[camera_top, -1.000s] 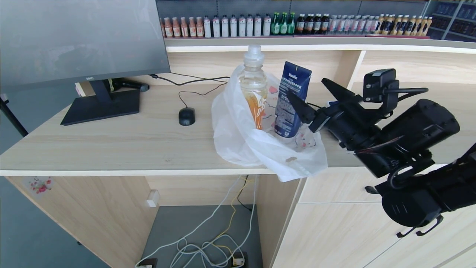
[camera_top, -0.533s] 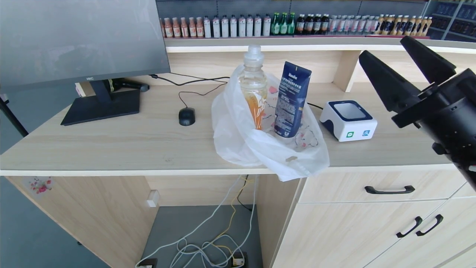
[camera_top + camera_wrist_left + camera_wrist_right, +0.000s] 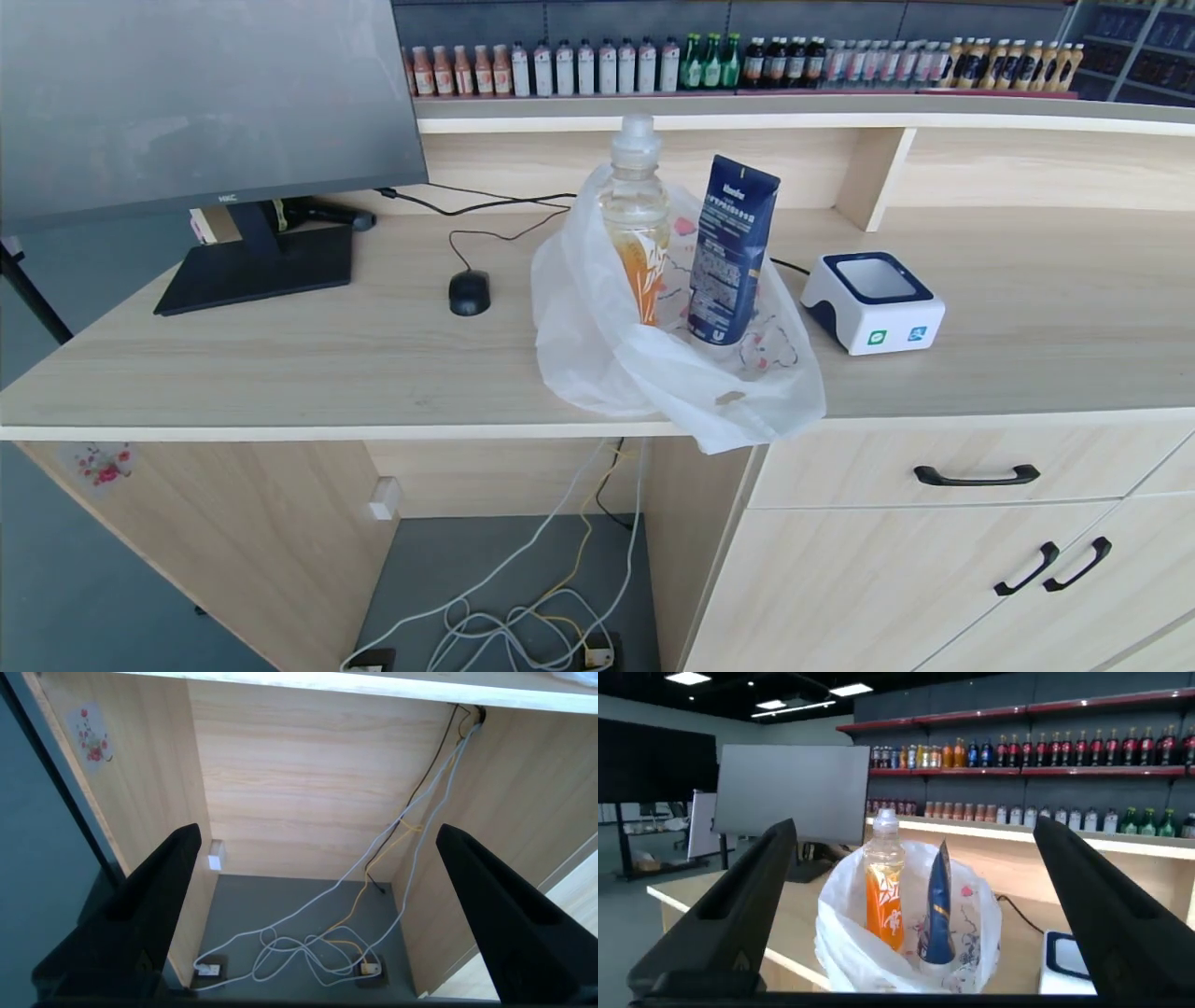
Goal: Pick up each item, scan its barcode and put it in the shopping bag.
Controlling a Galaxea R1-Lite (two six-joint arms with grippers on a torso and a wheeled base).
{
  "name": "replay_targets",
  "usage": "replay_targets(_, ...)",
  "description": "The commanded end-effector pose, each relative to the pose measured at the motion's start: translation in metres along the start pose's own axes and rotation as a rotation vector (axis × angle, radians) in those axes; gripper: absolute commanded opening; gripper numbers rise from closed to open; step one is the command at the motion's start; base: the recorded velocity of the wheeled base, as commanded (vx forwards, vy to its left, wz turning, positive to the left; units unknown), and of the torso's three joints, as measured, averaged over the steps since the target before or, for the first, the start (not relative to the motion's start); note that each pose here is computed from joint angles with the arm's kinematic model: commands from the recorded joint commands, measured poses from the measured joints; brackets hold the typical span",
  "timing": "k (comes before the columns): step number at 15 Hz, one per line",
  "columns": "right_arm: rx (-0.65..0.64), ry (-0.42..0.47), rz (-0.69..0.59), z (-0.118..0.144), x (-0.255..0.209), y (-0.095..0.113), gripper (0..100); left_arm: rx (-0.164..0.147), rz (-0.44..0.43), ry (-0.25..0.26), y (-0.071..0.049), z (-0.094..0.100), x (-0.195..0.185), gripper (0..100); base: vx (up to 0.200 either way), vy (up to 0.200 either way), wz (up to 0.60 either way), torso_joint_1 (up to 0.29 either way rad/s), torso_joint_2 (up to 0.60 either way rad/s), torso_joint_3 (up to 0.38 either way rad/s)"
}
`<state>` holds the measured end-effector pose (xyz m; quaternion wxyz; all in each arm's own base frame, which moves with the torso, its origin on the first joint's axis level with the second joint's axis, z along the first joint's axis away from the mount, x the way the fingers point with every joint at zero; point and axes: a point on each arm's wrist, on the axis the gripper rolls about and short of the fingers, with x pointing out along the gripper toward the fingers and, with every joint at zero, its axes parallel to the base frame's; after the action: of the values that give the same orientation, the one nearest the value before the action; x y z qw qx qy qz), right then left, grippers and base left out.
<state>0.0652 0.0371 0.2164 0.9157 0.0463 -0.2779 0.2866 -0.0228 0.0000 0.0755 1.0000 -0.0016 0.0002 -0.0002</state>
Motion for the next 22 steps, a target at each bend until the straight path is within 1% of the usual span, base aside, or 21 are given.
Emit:
replay_targets(1,0.036,0.091,-0.017,-0.006,-0.056,0.007,100,0.000,0.000,0.000,0.000,0.000,0.000,100,0.000,0.000,0.00,0.000,0.00,0.000)
replay_targets(2,0.037,0.172,-0.027,-0.013,-0.071,0.009,100,0.000,0.000,0.000,0.000,0.000,0.000,100,0.000,0.000,0.00,0.000,0.00,0.000)
replay_targets(3,0.030,0.217,-0.030,-0.017,-0.083,0.010,100,0.000,0.000,0.000,0.000,0.000,0.000,100,0.000,0.000,0.00,0.000,0.00,0.000)
replay_targets(4,-0.020,0.330,-0.016,-0.031,-0.111,0.014,100,-0.003,0.000,0.000,0.000,0.000,0.000,100,0.000,0.000,0.00,0.000,0.00,0.000)
replay_targets(5,-0.032,0.363,-0.011,-0.036,-0.121,0.016,100,-0.003,0.000,0.000,0.000,0.000,0.000,100,0.000,0.000,0.00,0.000,0.00,0.000)
replay_targets(6,-0.029,0.430,-0.005,-0.048,-0.139,0.018,100,-0.003,0.000,0.000,0.000,0.000,0.000,100,0.000,0.000,0.00,0.000,0.00,0.000)
replay_targets(10,-0.047,0.493,-0.036,-0.056,-0.148,0.019,100,-0.003,0.000,0.000,0.000,0.000,0.000,100,0.000,0.000,0.00,0.000,0.00,0.000)
replay_targets(11,-0.038,0.567,-0.043,-0.065,-0.157,0.020,100,-0.004,0.000,0.000,0.000,0.000,0.000,100,0.000,0.000,0.00,0.000,0.00,0.000)
replay_targets(12,-0.038,0.584,-0.050,-0.066,-0.158,0.020,100,-0.004,0.000,0.000,0.000,0.000,0.000,100,0.000,0.000,0.00,0.000,0.00,0.000)
replay_targets(13,-0.045,0.560,-0.077,-0.065,-0.156,0.020,100,-0.004,0.000,0.000,0.000,0.000,0.000,100,0.000,0.000,0.00,0.000,0.00,0.000)
replay_targets(14,-0.058,0.578,-0.147,-0.065,-0.156,0.021,100,-0.004,0.000,0.000,0.000,0.000,0.000,100,0.000,0.000,0.00,0.000,0.00,0.000)
replay_targets(16,-0.050,0.681,-0.363,-0.068,-0.148,0.020,100,-0.004,0.000,0.000,0.000,0.000,0.000,100,0.000,0.000,0.00,0.000,0.00,0.000)
replay_targets(17,-0.061,0.719,-0.439,-0.069,-0.145,0.020,100,-0.004,0.000,0.000,0.000,0.000,0.000,100,0.000,0.000,0.00,0.000,0.00,0.000)
replay_targets(19,-0.095,0.747,-0.523,-0.070,-0.143,0.020,100,-0.003,0.000,0.000,0.000,0.000,0.000,100,0.000,0.000,0.00,0.000,0.00,0.000)
replay_targets(20,-0.098,0.743,-0.532,-0.070,-0.144,0.020,100,-0.004,-0.001,0.000,0.000,0.000,0.000,100,0.000,0.000,0.00,0.000,0.00,0.000)
replay_targets(22,-0.138,0.674,-0.535,-0.068,-0.148,0.024,100,-0.004,0.000,0.000,0.000,0.000,0.000,100,0.000,0.000,0.00,0.000,0.00,0.000)
